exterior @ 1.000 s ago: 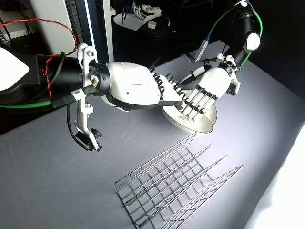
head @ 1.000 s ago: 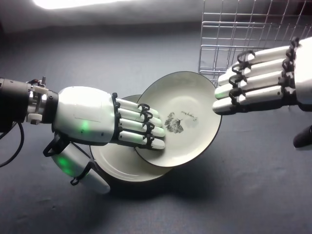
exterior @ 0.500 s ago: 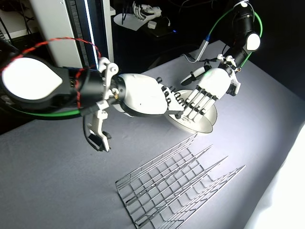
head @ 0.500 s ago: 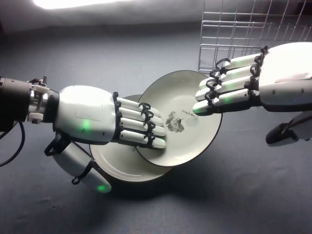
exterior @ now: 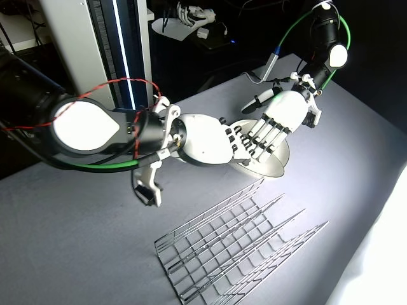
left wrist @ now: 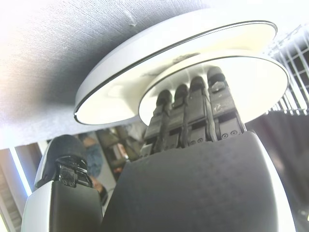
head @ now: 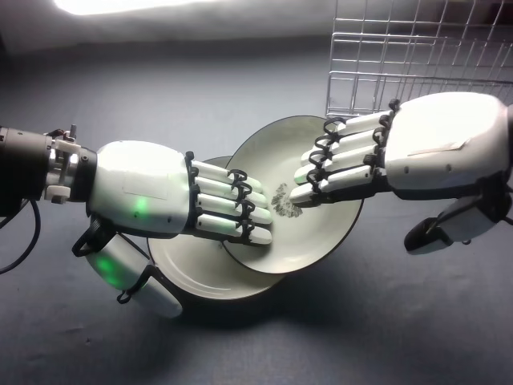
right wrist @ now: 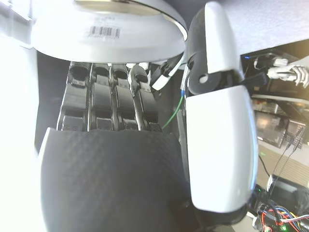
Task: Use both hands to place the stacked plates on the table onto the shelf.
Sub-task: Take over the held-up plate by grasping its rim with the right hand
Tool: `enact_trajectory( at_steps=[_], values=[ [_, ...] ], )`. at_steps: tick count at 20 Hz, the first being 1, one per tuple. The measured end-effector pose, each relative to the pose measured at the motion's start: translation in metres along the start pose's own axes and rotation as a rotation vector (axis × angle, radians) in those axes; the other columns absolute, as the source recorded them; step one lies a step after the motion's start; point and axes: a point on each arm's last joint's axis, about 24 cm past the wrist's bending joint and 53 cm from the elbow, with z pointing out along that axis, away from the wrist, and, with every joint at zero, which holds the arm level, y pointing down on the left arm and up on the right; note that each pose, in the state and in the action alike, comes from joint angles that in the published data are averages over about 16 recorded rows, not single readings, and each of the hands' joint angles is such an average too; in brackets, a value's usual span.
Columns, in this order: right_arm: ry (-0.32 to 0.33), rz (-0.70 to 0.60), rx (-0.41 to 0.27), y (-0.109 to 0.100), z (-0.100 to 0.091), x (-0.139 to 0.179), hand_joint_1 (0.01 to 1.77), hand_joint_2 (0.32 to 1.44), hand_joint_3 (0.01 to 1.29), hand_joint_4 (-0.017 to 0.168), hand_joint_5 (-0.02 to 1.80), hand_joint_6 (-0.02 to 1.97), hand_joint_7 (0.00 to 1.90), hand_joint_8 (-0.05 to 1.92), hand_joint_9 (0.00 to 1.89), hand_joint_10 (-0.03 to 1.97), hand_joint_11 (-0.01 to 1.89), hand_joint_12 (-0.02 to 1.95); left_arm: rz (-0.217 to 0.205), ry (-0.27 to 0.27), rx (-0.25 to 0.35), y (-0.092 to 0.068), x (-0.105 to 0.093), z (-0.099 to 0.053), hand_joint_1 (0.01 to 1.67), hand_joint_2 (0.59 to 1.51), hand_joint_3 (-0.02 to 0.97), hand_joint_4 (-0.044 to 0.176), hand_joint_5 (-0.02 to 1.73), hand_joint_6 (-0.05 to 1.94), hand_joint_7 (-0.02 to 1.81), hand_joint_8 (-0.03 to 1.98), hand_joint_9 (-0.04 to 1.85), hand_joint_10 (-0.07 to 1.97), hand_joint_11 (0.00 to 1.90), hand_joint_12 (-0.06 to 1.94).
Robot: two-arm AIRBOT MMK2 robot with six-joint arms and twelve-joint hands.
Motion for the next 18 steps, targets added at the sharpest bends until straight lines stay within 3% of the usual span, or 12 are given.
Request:
enact_trajectory(
  at_steps=[13, 18],
  values=[
    [0.008, 0.008, -0.003, -0.011, 0.028, 0.006, 1.21, 1.00, 0.01, 0.003, 0.17, 0.02, 0.14, 0.01, 0.13, 0.03, 0.02, 0.55, 0.000, -0.002, -0.002, 0.002, -0.001, -0.001, 0.02, 1.151, 0.019, 0.004, 0.01, 0.01, -0.01, -0.02, -0.01, -0.01, 0.02, 0.01],
    [0.007, 0.010, -0.003, -0.014, 0.034, 0.006, 1.22, 1.00, 0.01, 0.001, 0.19, 0.02, 0.17, 0.01, 0.15, 0.03, 0.01, 0.64, 0.000, -0.002, -0.003, 0.003, -0.001, -0.001, 0.02, 1.151, 0.019, 0.003, 0.01, 0.01, -0.01, -0.02, -0.01, -0.01, 0.02, 0.01]
  ],
)
